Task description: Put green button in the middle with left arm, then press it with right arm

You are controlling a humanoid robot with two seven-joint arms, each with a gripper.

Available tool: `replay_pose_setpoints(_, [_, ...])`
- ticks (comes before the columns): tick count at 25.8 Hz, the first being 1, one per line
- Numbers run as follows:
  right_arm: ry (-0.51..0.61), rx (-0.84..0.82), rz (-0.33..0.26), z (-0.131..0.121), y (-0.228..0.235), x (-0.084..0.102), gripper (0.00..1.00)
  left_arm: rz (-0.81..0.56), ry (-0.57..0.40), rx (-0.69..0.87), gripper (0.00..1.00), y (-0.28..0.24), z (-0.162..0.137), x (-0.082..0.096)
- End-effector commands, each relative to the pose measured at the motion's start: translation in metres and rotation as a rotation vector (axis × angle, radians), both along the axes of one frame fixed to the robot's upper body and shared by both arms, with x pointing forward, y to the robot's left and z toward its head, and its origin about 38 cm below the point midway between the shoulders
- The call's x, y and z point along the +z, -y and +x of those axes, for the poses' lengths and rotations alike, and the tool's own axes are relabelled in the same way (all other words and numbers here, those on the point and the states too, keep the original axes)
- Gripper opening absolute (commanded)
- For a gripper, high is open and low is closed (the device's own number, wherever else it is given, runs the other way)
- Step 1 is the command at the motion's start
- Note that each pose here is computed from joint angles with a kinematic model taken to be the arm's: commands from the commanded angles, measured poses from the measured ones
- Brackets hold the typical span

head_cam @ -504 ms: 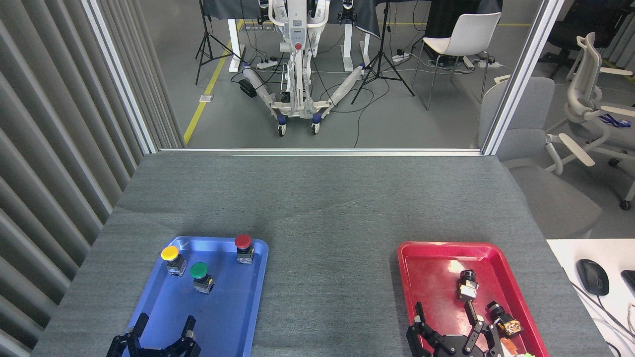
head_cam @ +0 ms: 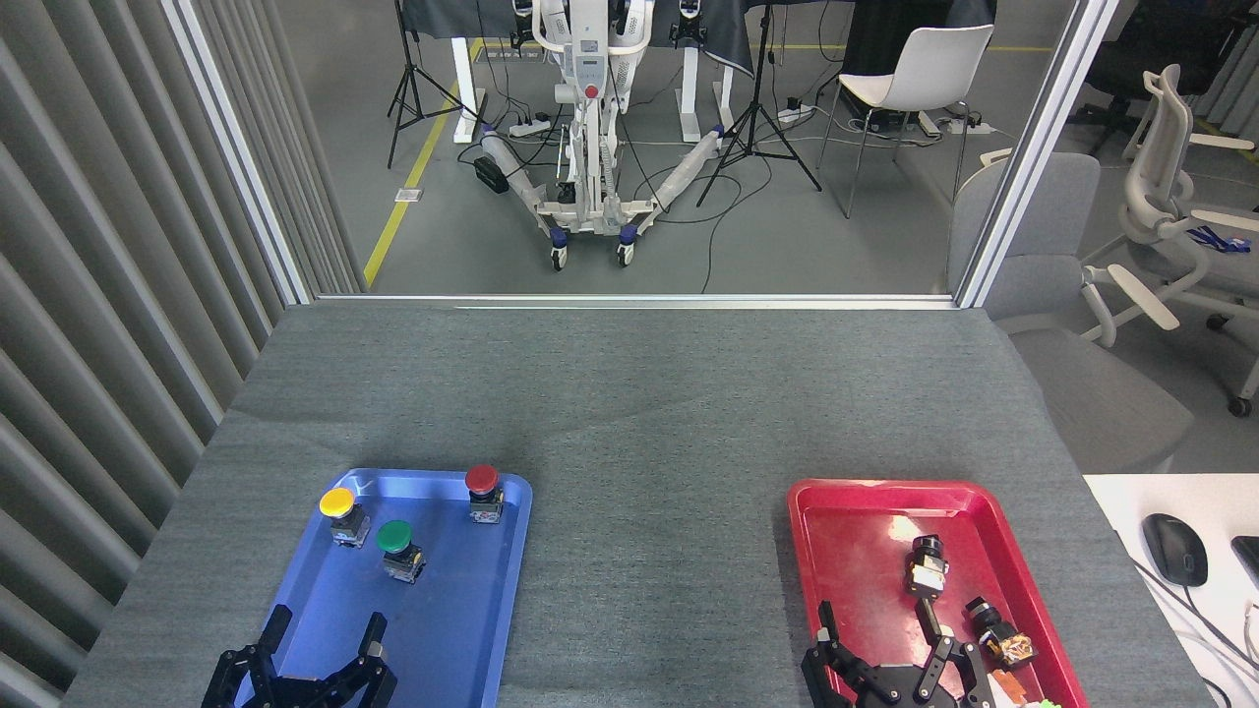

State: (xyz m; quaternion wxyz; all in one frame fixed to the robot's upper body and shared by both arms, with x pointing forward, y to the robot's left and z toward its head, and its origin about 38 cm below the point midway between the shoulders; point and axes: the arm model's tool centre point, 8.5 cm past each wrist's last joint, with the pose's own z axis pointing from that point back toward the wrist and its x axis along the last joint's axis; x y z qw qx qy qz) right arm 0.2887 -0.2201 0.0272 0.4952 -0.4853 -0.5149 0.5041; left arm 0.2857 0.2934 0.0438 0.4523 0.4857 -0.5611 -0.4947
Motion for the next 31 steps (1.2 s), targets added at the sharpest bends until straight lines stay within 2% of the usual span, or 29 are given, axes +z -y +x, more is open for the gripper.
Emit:
replay_pose_setpoints(1, [-0.002,0.001,0.0,0.0,0.0,0.0,1.0,0.001,0.003,0.006,1.0,0.0,-0.001,0.0])
replay_pose_setpoints(20, [-0.015,-0.004,0.009,0.0,-0.005,-0.004,1.0,-0.007,-0.019,0.009,0.99,-0.001,-0.001,-0.009])
replay_pose_setpoints(24, [-0.024,0.005,-0.019,-0.001,-0.007,-0.007,1.0,-0.005,-0.021,0.007,0.99,-0.001,-0.001,-0.009])
replay_pose_setpoints(31, [-0.041,0.012,-0.019,-0.002,-0.011,-0.013,1.0,-0.005,-0.041,0.007,0.99,-0.002,-0.001,-0.014])
